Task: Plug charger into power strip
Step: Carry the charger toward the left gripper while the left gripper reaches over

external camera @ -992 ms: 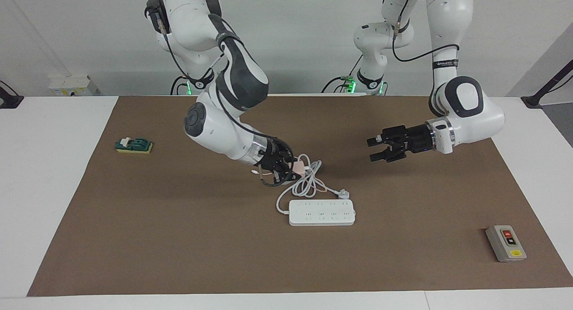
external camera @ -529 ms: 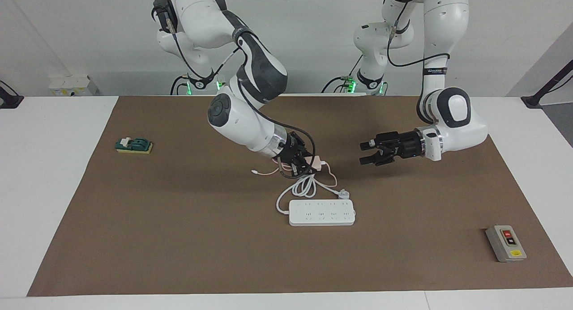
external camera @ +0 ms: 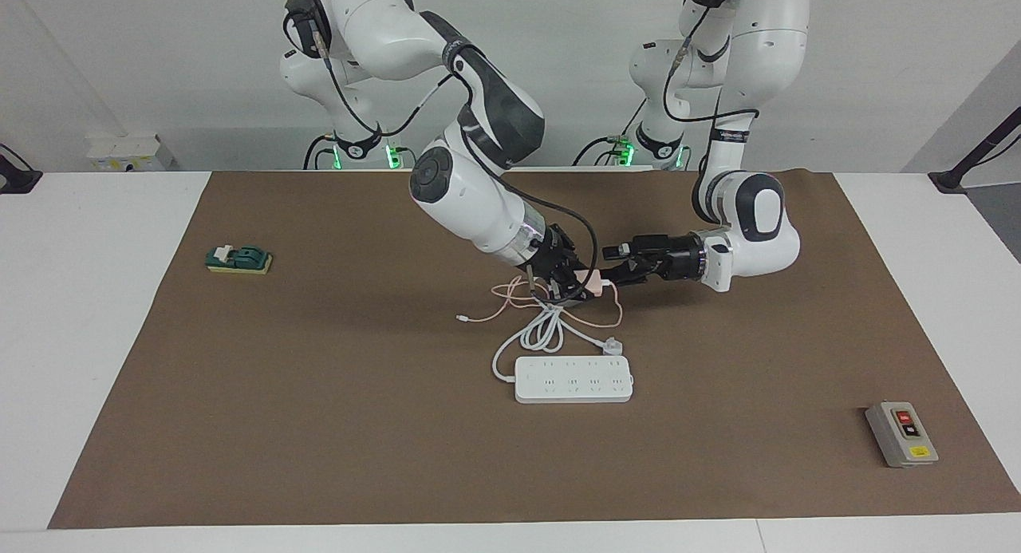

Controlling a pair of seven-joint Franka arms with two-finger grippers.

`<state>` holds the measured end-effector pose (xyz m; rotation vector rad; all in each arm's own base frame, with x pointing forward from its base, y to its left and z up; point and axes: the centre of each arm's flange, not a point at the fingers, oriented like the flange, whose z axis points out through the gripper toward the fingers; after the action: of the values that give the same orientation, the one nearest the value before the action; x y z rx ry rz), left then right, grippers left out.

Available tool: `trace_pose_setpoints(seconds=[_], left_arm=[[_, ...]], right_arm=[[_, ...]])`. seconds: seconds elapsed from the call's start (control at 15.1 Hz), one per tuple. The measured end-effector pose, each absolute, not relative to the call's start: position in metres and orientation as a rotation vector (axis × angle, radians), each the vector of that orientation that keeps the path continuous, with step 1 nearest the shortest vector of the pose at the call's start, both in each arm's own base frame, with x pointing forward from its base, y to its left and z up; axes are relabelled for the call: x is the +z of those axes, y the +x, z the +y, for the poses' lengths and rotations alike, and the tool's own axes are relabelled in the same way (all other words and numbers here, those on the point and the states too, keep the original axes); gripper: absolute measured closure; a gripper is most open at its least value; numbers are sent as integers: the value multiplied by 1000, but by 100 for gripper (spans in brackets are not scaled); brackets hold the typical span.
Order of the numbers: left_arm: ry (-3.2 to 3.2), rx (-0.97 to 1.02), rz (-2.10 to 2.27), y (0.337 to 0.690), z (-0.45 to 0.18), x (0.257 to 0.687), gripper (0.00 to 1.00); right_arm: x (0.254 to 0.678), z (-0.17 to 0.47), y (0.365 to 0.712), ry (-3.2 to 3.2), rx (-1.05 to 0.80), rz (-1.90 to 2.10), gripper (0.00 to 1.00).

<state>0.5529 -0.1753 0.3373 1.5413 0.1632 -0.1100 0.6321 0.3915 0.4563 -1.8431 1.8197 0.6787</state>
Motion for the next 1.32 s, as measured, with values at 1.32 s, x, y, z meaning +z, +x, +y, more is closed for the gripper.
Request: trace_pose_setpoints(seconds=[1.32], left_arm=[[1598,39,119,574,-190,351,15]], right_arm=[[456,391,632,-1843,678,1820,53]])
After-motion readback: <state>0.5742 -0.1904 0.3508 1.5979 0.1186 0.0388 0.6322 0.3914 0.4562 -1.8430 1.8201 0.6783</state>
